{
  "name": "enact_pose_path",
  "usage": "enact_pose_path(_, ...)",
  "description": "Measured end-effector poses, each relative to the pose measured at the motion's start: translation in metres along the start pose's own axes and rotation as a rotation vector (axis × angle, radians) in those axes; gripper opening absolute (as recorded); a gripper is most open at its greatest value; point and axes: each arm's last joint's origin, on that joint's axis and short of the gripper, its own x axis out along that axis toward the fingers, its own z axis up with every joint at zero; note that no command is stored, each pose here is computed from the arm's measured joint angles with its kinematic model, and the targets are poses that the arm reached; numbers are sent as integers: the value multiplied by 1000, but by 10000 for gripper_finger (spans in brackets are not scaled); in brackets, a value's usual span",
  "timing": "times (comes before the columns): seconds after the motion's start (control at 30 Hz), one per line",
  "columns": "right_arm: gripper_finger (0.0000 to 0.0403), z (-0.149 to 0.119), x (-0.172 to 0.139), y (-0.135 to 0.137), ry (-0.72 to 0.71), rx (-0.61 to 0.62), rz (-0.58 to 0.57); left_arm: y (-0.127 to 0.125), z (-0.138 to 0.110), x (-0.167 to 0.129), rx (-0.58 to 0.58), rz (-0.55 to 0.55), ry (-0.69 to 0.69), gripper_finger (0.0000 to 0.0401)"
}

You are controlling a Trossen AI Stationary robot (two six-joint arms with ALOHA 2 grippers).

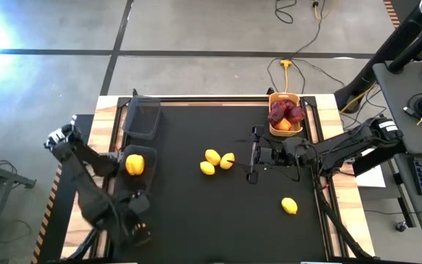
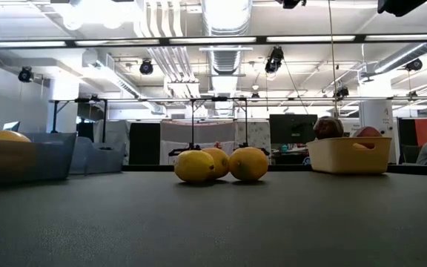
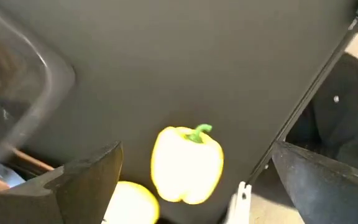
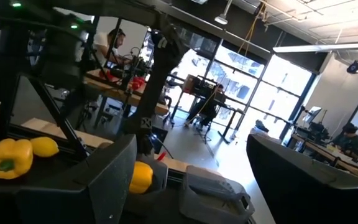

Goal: Sort produce into baskets
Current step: Put the bell pepper into the bottom black bin

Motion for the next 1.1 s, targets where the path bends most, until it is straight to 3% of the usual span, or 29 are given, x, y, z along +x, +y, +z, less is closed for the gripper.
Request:
enact_pose_path(0.1, 295, 0, 0, 0, -1, 15, 0, -17, -12, 12, -39, 37, 1, 396)
enact_pose_path(0.43, 301, 3, 1, -1, -16, 23, -6, -63, -35, 55, 24, 150, 52, 395)
enact_pose_path(0.67, 293, 3, 1, -1, -21, 14, -8, -49, -51, 57, 56, 259, 128, 392)
enact_pose_path(0.97, 294, 3, 1, -1, -21, 14, -8, -39, -56, 79, 128, 231, 191, 392)
enact_pose_path(1.1, 290, 3, 1, -1, -17, 21, -6, -31, -57, 89, 135, 269, 192, 392)
